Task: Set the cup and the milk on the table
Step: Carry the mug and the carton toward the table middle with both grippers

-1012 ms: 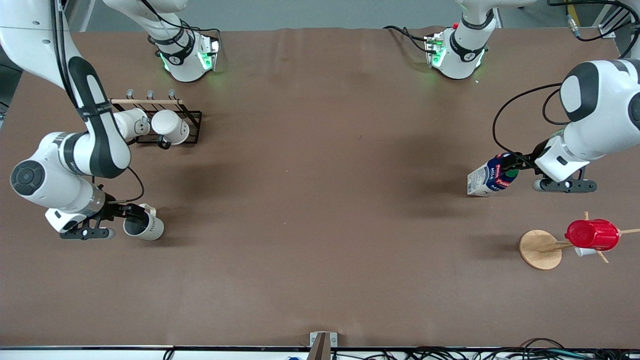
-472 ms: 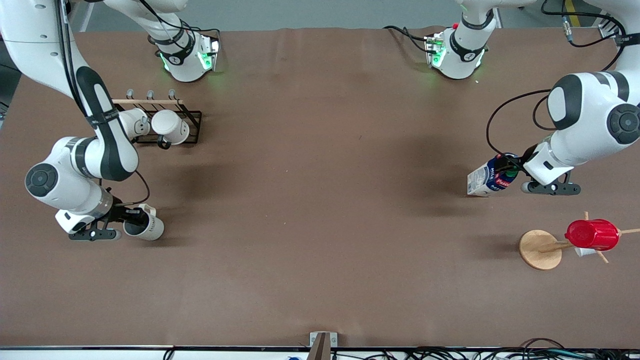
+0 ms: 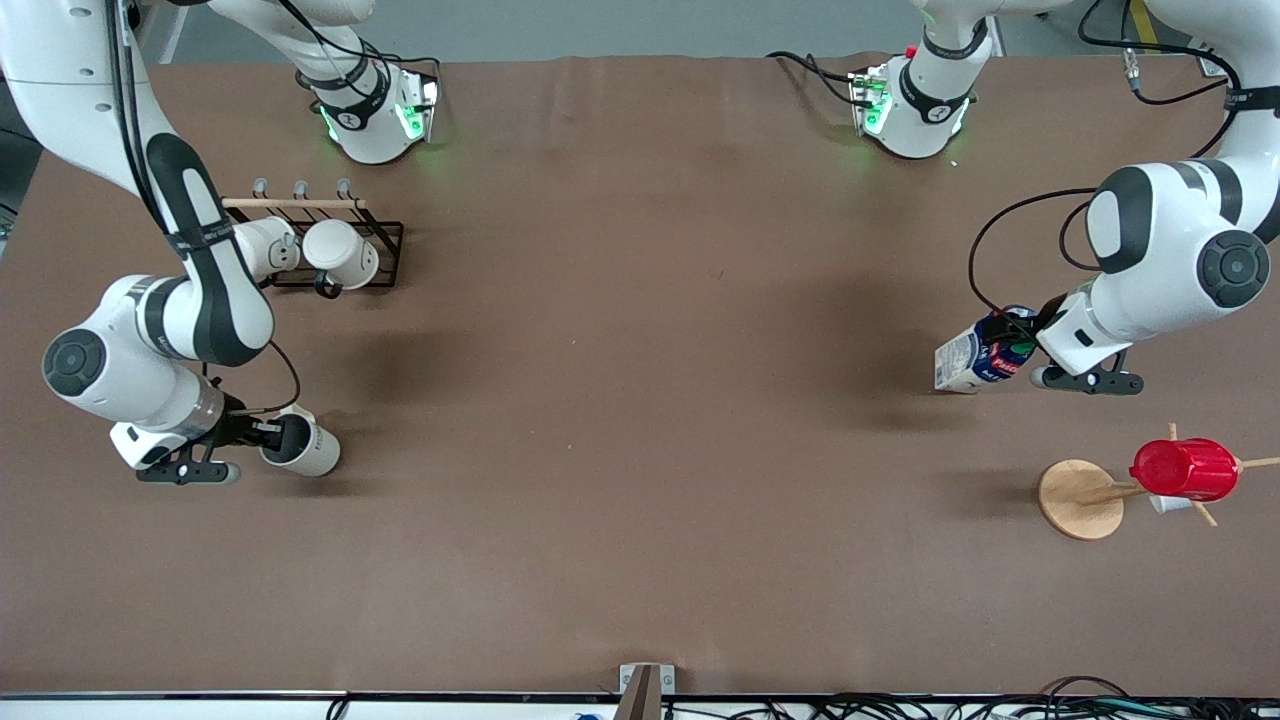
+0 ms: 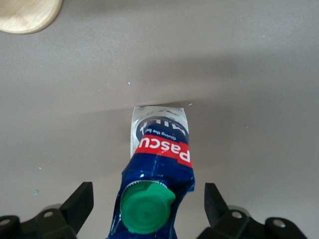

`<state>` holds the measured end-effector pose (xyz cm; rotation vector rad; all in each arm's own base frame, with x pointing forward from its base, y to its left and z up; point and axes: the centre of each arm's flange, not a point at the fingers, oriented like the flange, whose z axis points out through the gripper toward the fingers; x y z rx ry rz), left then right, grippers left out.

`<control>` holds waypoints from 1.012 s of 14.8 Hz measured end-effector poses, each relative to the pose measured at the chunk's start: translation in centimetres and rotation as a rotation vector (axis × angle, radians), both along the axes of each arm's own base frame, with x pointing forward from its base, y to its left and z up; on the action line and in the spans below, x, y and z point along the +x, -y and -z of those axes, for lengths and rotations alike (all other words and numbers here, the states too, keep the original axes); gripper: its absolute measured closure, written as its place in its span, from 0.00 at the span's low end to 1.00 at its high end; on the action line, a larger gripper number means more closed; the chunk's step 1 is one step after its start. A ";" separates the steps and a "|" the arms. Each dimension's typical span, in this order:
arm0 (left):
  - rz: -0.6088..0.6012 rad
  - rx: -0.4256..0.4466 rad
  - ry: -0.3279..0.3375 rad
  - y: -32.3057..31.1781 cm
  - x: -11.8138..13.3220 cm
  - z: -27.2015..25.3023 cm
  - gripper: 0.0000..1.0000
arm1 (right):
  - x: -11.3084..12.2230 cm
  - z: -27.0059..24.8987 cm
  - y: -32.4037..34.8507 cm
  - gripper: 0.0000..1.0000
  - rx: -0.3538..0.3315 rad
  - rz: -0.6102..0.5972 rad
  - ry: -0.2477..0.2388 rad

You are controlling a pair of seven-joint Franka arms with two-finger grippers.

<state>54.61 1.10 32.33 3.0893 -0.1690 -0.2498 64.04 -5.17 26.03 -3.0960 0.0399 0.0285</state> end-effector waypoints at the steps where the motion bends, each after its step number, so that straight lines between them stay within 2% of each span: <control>1: 0.000 0.000 0.000 0.0 0.0 0.1 0.01 | 0.2 -1.6 -1.1 0.96 0.014 0.022 -0.025; 2: 0.000 0.000 0.001 0.0 0.0 0.1 0.07 | 0.4 -3.3 -2.6 0.96 0.023 0.054 -0.042; 6: 0.000 0.000 0.009 0.0 0.1 0.0 0.49 | -0.8 -8.8 -15.1 0.96 0.019 0.234 -0.064; 8: 0.000 0.001 0.020 0.0 0.3 -0.2 0.67 | -2.8 -9.4 -23.6 0.96 0.008 0.307 -0.070; 10: -0.001 0.001 0.031 0.0 0.5 -0.6 0.85 | -5.9 -9.3 -31.9 0.96 -0.004 0.332 -0.077; 11: -0.001 0.001 0.039 0.0 0.6 -0.9 0.89 | -7.5 -9.2 -35.2 0.96 -0.008 0.333 -0.077; 15: 0.009 0.001 0.096 0.6 0.9 -3.9 0.89 | -13.7 -8.0 -45.9 0.96 0.000 0.355 -0.056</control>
